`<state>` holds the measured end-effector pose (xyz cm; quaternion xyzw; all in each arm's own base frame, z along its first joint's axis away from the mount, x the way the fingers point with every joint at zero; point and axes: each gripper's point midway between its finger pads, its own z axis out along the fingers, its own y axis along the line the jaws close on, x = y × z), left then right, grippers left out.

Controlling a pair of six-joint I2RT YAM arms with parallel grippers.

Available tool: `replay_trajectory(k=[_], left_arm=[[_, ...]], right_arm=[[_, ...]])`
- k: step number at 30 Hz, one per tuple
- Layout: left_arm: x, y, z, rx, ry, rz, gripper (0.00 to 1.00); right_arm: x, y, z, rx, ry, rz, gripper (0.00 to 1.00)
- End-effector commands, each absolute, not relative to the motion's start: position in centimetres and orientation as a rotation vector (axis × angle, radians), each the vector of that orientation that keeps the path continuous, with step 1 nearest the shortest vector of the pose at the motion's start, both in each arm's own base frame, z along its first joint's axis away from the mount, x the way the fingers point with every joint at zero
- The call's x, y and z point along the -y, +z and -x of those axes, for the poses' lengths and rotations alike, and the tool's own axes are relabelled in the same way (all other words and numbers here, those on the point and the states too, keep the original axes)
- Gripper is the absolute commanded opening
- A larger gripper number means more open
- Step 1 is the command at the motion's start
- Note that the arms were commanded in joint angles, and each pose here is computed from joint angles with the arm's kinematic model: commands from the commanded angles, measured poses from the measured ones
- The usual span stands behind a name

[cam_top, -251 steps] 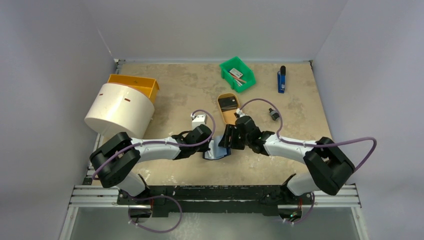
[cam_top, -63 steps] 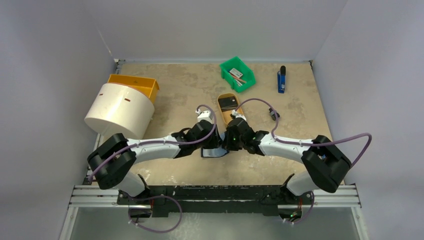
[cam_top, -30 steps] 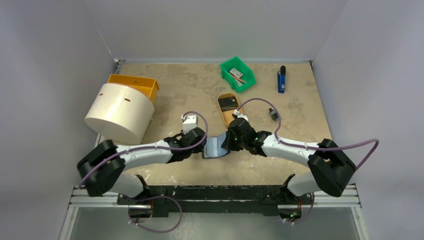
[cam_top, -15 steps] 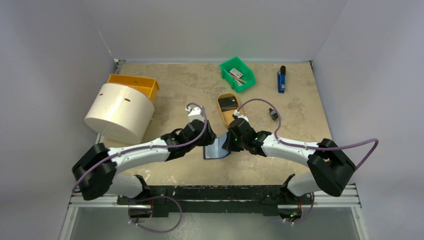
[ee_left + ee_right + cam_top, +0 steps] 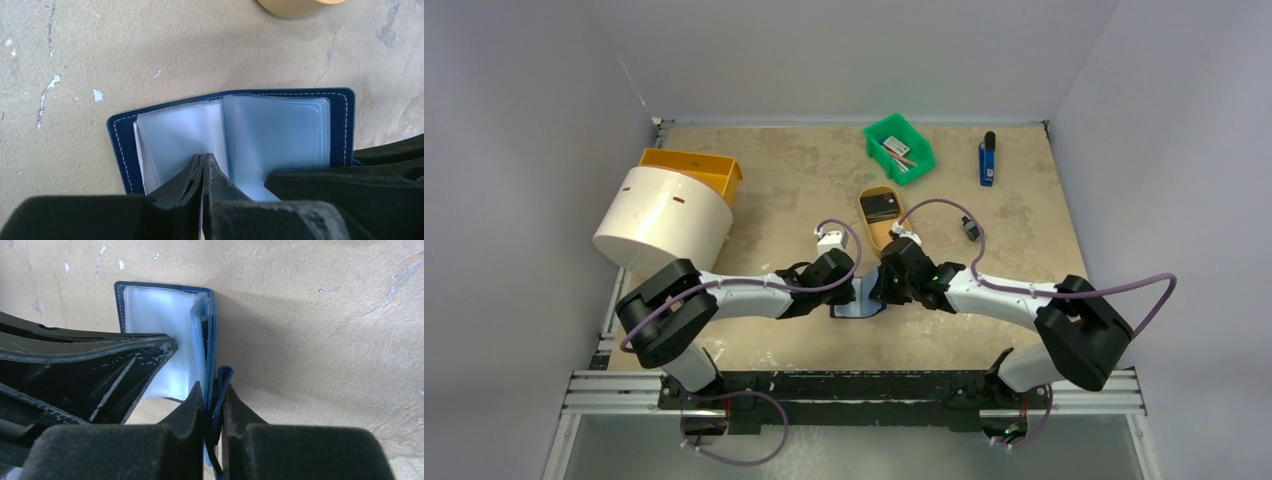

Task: Put the credit cards into the card holder
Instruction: Open the card holder at the center of the board.

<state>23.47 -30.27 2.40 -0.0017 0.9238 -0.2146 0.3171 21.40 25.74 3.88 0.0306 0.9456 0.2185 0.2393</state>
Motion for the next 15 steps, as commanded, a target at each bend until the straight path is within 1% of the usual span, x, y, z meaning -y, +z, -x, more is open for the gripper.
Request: replay_trajectory(k=[1,4,5,7,10,13,15], left_arm=[[27.1,0.1,-23.3,-2.442,-0.396,0.005,0.0],[26.2,-0.5,-22.9,-2.452,-0.357,0.004,0.0],[26.0,-0.6,-22.8,-2.454,-0.352,0.002,0.0],[25.9,-0.6,-22.7,-2.456,-0.355,0.007,0.0],[25.9,-0.5,-22.7,-2.455,-0.36,0.011,0.0],[25.9,-0.4,-22.7,-2.451,-0.36,0.012,0.0],[26.0,-0.3,-22.8,-2.451,-0.365,0.012,0.0]], right_arm=[[-24.4,3.7,-21.1,-2.579,0.55,-0.108,0.01],[-23.7,3.1,-20.3,-2.595,0.542,-0.116,0.16],[-23.3,2.8,-19.9,-2.604,0.541,-0.116,0.22],[-22.9,2.9,-19.3,-2.608,0.553,-0.115,0.37],[-22.6,4.1,-18.7,-2.588,0.589,-0.102,0.53],[-21.9,5.7,-18.2,-2.572,0.592,-0.068,0.63],[-21.7,7.3,-18.1,-2.549,0.599,-0.029,0.66]])
